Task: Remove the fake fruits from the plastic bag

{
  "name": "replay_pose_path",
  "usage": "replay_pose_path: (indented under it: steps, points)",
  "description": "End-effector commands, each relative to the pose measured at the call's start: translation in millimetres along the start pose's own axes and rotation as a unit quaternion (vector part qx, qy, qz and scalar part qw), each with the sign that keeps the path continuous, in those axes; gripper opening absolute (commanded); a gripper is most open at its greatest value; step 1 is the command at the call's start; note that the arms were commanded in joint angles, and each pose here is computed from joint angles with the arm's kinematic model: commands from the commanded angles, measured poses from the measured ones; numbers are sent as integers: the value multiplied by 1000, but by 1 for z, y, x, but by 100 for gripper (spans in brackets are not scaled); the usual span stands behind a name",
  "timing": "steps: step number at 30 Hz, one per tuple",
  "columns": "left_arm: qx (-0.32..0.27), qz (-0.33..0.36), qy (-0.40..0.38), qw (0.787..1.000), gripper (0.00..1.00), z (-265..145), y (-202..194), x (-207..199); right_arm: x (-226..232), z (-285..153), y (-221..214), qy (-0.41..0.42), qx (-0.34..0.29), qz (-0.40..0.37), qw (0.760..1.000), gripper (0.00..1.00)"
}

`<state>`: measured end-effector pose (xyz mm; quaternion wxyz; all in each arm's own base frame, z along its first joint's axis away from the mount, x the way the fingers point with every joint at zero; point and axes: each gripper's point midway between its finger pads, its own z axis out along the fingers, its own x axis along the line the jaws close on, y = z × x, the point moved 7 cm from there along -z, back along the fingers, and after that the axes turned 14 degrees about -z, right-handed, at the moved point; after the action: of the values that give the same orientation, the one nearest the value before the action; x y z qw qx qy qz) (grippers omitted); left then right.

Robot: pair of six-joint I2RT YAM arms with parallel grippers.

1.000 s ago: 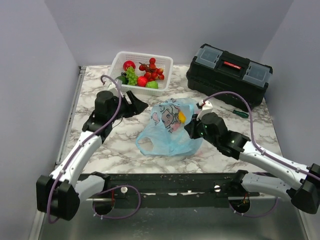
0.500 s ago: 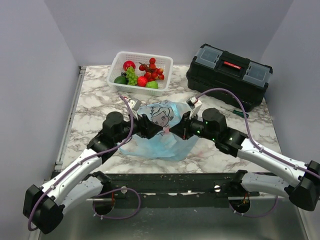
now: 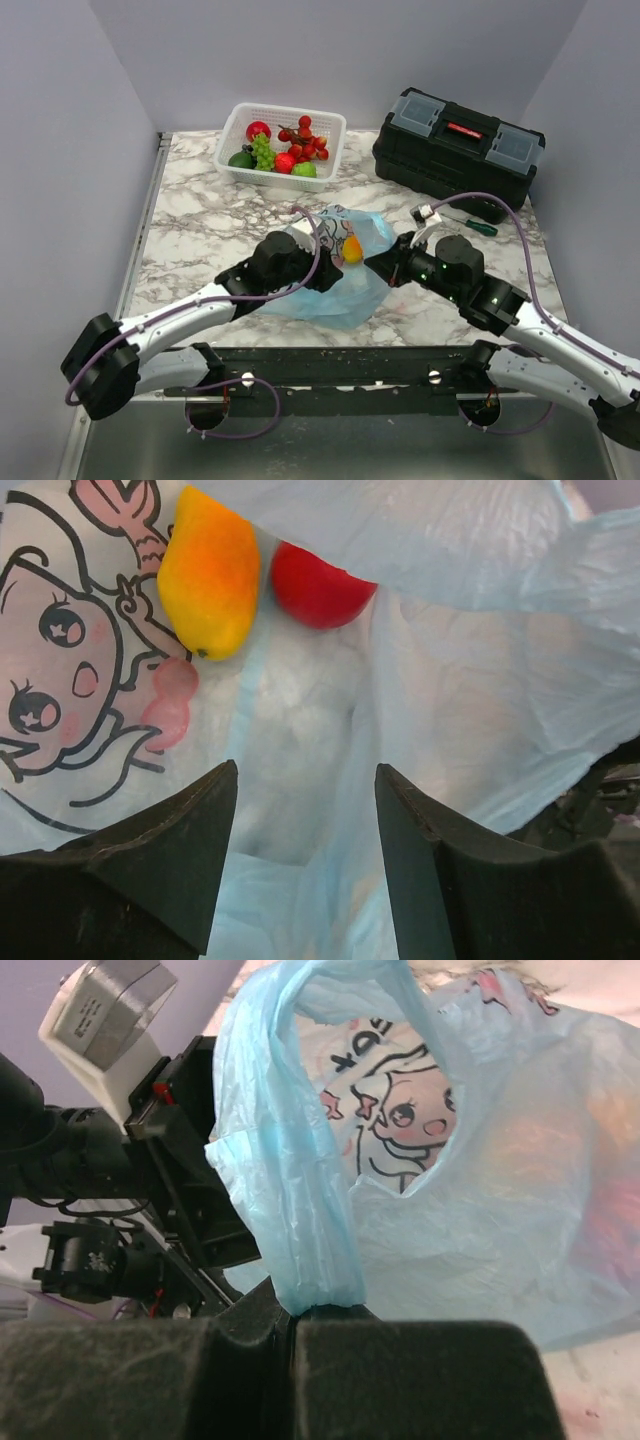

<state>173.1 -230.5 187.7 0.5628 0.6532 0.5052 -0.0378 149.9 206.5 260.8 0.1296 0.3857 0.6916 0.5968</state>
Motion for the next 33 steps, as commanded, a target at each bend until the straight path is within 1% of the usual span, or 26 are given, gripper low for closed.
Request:
replay_pose_path:
  steps: [1, 6, 12, 19, 23, 26, 30, 33]
  points:
    - [-12, 31, 36, 999, 57, 28, 9, 0, -13, -10, -20, -53, 30, 15, 998, 1]
    - [2, 23, 63, 998, 57, 62, 11, 1, -19, -16, -30, -70, 46, 19, 996, 1]
    - [-15, 1, 119, 993, 61, 96, 20, 5, -21, -21, -27, -84, 46, 12, 995, 1]
    - [-12, 26, 163, 986, 68, 128, 19, 22, -23, -21, -27, -93, 50, 7, 994, 1]
    - [-16, 56, 169, 984, 70, 140, 19, 31, -23, -23, -25, -95, 45, 10, 994, 1]
    - [-6, 55, 176, 983, 70, 150, 15, 38, -23, -24, -24, -97, 42, 12, 994, 1]
    - [-7, 60, 180, 982, 72, 161, 13, 43, -24, -25, -24, -100, 45, 11, 994, 1]
    - [-7, 65, 166, 984, 73, 169, 14, 42, -23, -26, -24, -100, 46, 11, 994, 1]
